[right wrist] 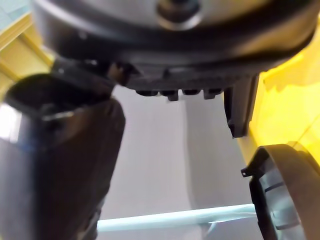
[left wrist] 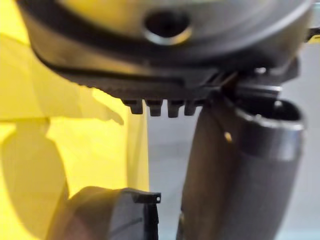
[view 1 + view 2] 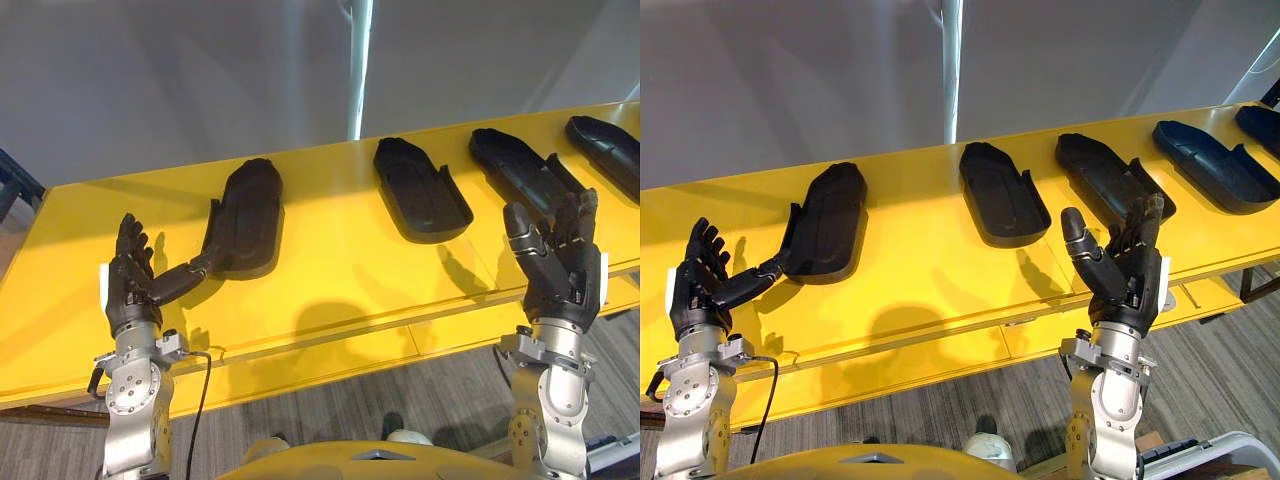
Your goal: Walk over and take three plastic housings, then place them on the shelf
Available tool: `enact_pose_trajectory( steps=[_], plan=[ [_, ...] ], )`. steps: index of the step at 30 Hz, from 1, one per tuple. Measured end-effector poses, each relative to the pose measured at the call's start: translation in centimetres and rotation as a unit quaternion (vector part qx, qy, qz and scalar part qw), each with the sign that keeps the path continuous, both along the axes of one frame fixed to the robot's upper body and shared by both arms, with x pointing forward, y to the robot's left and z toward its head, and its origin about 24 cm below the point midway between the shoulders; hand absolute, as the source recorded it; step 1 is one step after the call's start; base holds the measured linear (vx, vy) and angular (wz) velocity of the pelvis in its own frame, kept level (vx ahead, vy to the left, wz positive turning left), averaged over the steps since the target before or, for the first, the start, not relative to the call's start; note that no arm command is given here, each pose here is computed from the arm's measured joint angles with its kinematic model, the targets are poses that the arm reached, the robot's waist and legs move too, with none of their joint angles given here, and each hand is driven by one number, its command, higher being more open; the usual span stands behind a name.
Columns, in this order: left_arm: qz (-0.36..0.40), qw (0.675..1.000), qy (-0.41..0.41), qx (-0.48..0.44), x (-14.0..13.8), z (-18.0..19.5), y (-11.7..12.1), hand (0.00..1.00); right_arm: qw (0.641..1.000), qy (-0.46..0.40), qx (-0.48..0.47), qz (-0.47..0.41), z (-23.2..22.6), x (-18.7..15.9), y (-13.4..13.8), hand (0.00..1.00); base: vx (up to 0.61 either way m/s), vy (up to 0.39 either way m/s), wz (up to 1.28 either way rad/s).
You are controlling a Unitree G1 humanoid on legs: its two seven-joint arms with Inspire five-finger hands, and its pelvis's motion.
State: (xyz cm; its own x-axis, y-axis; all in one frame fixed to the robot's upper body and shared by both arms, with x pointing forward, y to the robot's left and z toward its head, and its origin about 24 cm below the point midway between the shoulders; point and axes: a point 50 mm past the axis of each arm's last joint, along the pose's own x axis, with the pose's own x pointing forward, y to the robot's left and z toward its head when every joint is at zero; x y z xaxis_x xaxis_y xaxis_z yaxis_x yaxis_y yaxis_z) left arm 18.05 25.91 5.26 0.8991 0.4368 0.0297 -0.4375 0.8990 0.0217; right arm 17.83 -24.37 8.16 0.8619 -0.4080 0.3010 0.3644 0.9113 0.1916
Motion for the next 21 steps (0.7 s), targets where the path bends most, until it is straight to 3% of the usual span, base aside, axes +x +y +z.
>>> enact_pose_trajectory(
  steps=[5,21],
  plan=[
    [-0.121,0.989,0.033,-0.083,-0.4,-1.5,-1.8,1.0,1.0,0.0,0.0,-0.001,0.0,0.0,0.0,1.0,0.01,0.011,0.04],
    [-0.235,0.959,0.03,-0.155,-0.5,-1.6,-3.9,1.0,1.0,0.001,-0.015,-0.003,0.4,0.1,-0.4,1.0,0.0,0.0,0.0]
  ],
)
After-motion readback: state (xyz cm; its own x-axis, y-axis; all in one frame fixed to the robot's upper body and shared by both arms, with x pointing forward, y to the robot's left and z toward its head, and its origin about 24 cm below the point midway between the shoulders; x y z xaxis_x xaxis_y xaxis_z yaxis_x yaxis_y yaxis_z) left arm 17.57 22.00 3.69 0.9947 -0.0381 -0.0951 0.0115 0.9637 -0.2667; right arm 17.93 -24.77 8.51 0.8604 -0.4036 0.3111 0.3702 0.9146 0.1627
